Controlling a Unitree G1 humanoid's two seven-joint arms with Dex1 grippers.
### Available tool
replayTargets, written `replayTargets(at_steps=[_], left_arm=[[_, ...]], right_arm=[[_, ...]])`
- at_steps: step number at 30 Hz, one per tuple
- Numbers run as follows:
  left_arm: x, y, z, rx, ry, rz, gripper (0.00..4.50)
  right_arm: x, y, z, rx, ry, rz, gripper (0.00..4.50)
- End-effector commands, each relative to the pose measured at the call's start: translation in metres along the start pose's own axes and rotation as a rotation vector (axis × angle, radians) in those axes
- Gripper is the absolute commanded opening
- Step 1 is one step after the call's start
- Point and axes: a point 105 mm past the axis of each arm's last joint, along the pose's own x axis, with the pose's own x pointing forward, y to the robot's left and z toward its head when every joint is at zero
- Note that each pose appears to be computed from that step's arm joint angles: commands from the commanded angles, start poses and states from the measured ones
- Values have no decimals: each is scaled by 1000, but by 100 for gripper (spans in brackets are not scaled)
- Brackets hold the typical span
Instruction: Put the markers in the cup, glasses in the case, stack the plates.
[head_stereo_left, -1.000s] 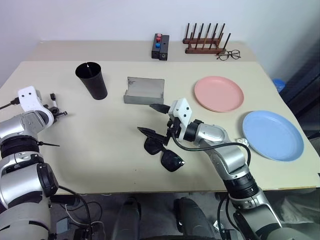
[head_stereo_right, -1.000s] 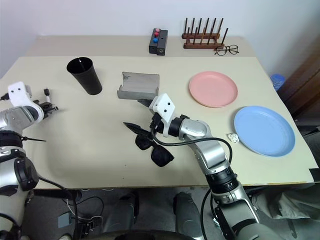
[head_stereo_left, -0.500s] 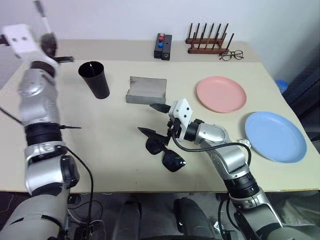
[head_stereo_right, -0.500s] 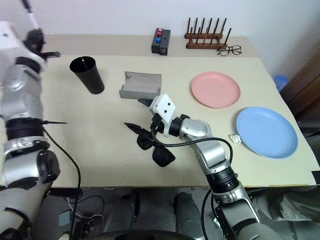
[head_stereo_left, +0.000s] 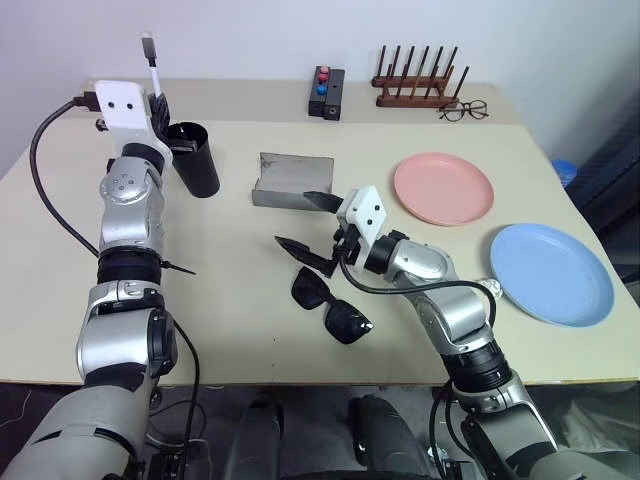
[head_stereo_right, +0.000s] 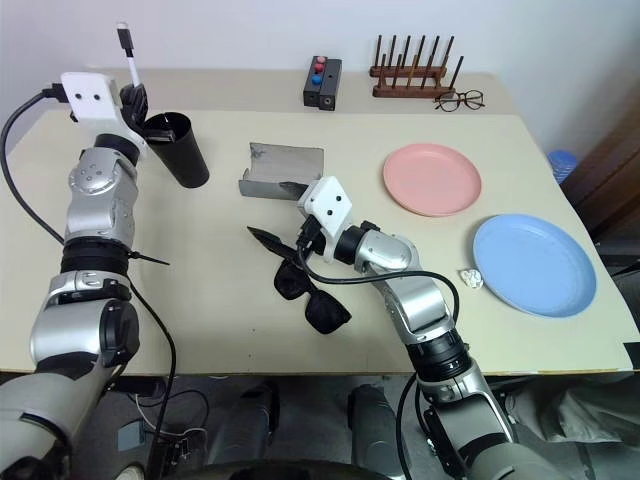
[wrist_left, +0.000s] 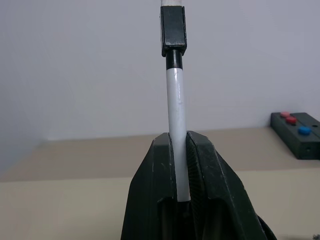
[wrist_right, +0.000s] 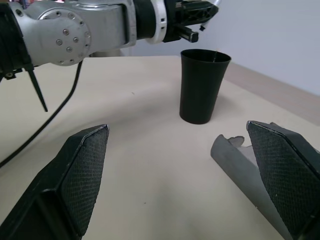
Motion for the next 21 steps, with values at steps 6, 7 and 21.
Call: replayTargets(at_steps=[6,7,21], left_arm=[[-6,0,-4,9,-17,11,16],[-6,0,-6,7,-14,12,16],[-10,-5,-17,-8,16,6,16]], right_arm=[[3,-6,19,-10,-82,-34,450],[4,-7,20,-8,-84,-35,450],[5,-8,20,-9,-90,-42,450]])
